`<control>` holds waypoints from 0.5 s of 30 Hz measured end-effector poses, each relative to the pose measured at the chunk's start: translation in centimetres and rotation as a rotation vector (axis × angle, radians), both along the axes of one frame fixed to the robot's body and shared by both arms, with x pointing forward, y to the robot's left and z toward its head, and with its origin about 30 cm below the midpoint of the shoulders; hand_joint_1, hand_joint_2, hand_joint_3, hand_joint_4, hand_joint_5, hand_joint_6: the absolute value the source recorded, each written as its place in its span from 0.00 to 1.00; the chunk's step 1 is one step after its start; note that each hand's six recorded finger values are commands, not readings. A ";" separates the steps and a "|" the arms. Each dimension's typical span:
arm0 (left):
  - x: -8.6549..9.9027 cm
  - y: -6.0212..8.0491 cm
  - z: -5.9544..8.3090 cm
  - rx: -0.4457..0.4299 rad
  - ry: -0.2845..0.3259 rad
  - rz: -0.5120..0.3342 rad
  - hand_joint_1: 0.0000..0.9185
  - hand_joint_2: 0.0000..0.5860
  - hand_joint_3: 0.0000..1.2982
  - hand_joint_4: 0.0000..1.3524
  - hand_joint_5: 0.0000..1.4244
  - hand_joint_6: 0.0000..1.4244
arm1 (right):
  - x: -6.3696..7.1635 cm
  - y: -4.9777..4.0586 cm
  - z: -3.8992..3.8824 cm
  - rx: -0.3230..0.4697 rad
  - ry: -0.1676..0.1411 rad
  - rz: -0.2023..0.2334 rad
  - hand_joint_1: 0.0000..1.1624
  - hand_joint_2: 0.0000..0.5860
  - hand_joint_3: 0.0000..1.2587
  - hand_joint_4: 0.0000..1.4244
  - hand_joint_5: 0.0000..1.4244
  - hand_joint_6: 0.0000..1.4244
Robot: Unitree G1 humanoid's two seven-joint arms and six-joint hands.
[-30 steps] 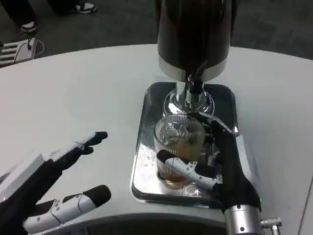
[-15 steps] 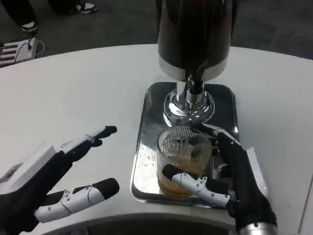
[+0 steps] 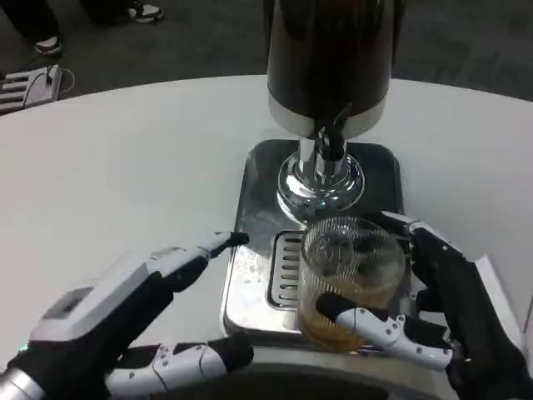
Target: Grasp the cup under the faucet to collect the drink, then remove the cup.
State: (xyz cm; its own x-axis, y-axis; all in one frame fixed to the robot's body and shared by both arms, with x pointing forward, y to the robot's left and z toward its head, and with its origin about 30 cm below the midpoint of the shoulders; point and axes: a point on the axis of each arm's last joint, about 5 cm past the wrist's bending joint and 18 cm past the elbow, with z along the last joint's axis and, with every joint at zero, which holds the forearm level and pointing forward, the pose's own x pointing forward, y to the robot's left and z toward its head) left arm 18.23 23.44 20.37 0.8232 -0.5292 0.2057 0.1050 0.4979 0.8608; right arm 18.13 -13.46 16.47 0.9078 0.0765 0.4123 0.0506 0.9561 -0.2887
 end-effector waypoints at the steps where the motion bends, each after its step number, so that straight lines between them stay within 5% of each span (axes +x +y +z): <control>1: -0.2 -0.1 -0.1 0.000 0.003 -0.003 0.00 0.18 0.09 0.04 0.07 0.05 | -0.2 -0.13 0.06 -0.002 0.001 0.006 0.77 0.54 0.81 0.88 0.96 1.00; 15: -2.7 -0.2 0.1 0.012 -0.005 0.000 0.00 0.17 0.07 0.00 0.04 0.04 | -3.7 -3.67 1.28 -0.082 0.007 0.043 0.77 0.54 0.81 0.89 0.97 1.00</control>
State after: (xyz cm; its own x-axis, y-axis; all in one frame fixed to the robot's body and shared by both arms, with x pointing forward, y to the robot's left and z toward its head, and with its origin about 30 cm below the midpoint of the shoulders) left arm 15.53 23.27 20.43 0.8220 -0.5318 0.2036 0.1005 0.4875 0.8673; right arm 14.42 -17.13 17.75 0.9057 0.1487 0.3970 0.0078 0.9305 -0.3663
